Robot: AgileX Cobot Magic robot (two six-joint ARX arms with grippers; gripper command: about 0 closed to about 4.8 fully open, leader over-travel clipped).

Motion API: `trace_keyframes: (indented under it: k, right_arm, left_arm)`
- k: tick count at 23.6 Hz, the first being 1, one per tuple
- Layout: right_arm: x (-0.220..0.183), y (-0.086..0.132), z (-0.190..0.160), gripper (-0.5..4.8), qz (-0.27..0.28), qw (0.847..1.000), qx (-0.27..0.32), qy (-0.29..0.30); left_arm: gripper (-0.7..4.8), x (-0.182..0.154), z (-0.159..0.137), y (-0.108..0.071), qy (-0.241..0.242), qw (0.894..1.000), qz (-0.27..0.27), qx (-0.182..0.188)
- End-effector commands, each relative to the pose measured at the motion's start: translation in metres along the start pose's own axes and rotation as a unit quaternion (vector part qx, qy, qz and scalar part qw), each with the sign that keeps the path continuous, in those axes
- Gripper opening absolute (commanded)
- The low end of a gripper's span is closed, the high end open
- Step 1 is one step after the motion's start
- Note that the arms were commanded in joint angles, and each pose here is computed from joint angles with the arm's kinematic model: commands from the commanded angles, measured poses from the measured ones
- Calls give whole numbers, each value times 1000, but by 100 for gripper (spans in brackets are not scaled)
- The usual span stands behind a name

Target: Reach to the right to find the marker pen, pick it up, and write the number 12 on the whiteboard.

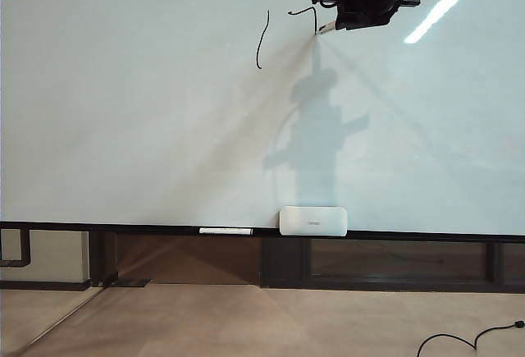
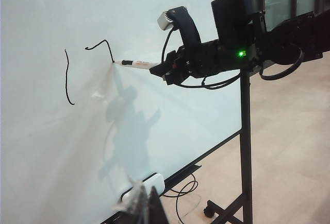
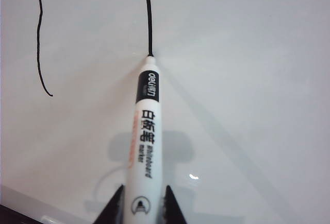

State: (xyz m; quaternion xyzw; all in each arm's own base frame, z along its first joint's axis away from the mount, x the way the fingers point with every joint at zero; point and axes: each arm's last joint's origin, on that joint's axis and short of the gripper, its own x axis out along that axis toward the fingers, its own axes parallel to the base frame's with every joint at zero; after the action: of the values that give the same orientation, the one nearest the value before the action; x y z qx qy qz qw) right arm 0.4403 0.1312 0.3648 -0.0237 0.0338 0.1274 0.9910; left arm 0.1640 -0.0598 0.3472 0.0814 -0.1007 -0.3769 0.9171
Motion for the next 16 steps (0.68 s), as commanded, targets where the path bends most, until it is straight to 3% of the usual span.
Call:
trace_keyframes:
  k: [1,16]
  right_arm:
    - [-1,-1,5,-2,-5,1000,4,-18]
    - [8,15,-6,-2,23,1000,8,-16]
  left_arm:
    - [-5,0,3,0,-9,1000,0,5]
    - [-5,0,3,0,-9,1000,1,8]
